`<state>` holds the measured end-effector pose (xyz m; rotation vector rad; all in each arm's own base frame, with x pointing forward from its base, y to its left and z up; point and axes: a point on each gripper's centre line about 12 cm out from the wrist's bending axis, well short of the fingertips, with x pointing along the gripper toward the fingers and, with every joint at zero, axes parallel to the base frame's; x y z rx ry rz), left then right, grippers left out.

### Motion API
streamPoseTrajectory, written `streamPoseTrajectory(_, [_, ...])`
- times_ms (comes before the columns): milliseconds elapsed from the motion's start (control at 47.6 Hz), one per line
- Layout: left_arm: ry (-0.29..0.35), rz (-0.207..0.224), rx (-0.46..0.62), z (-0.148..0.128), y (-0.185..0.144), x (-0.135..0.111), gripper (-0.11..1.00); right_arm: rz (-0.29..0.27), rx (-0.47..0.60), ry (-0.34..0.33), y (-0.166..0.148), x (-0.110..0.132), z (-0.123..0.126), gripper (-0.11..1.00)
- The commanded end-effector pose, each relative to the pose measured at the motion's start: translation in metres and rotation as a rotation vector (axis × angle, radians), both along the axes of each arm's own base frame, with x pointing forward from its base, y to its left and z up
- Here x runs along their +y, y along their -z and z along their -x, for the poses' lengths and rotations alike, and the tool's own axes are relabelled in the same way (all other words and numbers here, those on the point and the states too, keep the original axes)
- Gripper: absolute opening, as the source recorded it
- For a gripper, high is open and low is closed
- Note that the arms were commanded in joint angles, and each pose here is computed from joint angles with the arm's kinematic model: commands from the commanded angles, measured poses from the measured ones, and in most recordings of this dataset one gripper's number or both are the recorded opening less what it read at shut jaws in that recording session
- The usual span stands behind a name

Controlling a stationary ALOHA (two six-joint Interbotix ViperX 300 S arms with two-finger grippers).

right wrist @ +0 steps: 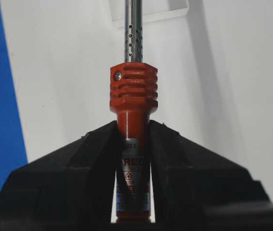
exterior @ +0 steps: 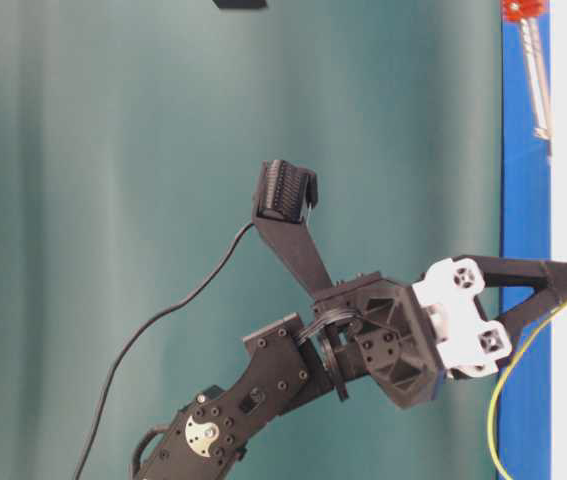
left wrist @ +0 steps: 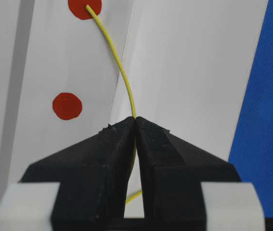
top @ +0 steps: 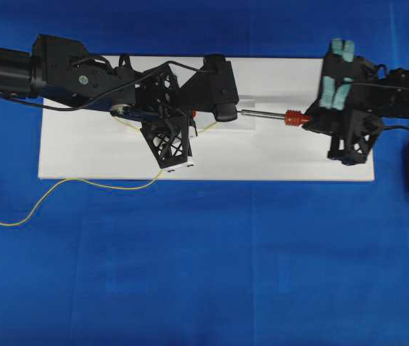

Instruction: Touch the tip of the soldering iron to the tip of the solder at the mark.

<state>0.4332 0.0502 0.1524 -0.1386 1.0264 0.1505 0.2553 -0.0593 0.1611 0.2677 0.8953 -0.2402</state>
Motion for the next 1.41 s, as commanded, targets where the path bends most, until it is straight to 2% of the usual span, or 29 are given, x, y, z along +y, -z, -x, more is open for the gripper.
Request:
streamPoseTrajectory(0, [0.002, -0.007, -0.041, -0.005, -0.015, 0.001, 0.03, 0.005, -0.011, 0.003, -0.004, -0.004, -0.012, 0.06])
streamPoseTrajectory(252, [0.001, -0.004, -0.021, -0.004, -0.014, 0.001, 0.03, -0.013, 0.039, 0.0, 0.004, -0.007, -0.024, 0.06])
streamPoseTrajectory(945, [0.011, -0.004, 0.033, -0.01, -0.027, 0.001, 0.03, -0.017, 0.049, 0.0, 0.005, -0.006, -0.023, 0.06])
streamPoseTrajectory(1387, [0.011, -0.006, 0.025, -0.013, -0.029, 0.003, 0.03, -0.018, 0.052, -0.002, 0.005, -0.005, -0.022, 0.06])
